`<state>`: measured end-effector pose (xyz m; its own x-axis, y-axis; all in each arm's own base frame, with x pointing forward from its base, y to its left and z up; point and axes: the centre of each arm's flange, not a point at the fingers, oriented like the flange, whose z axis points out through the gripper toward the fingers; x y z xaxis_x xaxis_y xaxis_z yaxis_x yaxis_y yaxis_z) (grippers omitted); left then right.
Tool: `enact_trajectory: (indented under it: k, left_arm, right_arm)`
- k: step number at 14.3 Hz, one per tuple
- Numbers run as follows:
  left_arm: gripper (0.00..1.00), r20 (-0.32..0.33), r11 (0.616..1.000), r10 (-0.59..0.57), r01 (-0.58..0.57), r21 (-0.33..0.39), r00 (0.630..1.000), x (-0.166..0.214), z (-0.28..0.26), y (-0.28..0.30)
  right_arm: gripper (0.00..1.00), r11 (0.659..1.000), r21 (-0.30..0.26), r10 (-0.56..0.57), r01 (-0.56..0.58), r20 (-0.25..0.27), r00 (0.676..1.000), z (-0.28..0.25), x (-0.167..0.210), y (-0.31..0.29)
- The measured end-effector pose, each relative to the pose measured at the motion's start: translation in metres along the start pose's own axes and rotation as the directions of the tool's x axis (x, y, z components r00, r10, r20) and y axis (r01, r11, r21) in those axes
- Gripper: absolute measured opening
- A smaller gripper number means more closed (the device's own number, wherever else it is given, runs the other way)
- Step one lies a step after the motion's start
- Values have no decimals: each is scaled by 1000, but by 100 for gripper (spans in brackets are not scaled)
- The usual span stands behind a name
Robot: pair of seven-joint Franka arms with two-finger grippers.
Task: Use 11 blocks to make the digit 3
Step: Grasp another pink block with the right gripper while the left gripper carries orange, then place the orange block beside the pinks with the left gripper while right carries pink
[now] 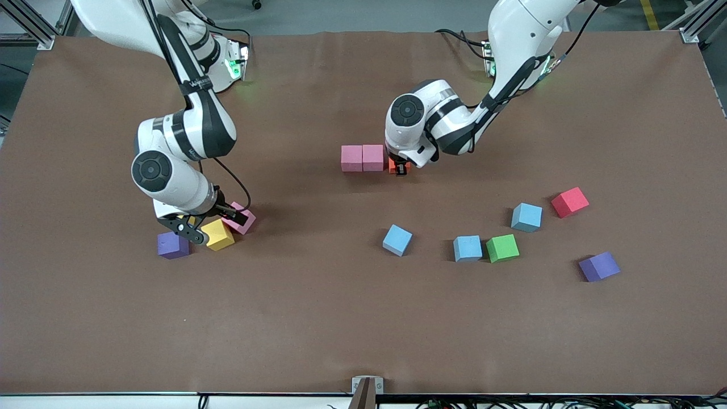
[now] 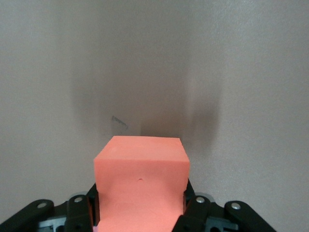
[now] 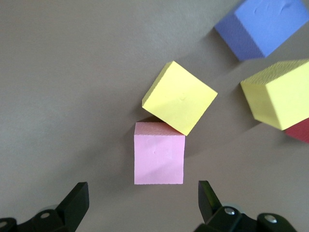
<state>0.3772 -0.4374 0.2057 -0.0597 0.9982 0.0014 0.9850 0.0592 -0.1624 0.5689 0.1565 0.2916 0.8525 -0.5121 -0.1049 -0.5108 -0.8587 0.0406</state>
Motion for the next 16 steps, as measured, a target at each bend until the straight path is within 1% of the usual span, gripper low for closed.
enact_trajectory:
  k: [3, 8, 12, 16]
  left_arm:
    - [61, 11, 1000, 2, -2, -1, 1000, -2, 2, -1]
    - [61, 27, 1000, 6, -6, -3, 1000, -5, 5, -2]
    - [61, 28, 1000, 15, -15, -2, 1000, -9, 7, -7]
    - [61, 27, 1000, 16, -16, -2, 999, -9, 7, -7]
  right_arm:
    - [100, 999, 24, 32, -32, -2, 999, 16, 4, 2]
    - [100, 998, 6, 63, -63, 3, 998, 48, 9, 8]
    - [100, 997, 4, 77, -77, -9, 997, 78, 8, 19]
    - [100, 997, -1, 77, -77, -10, 997, 93, 5, 21]
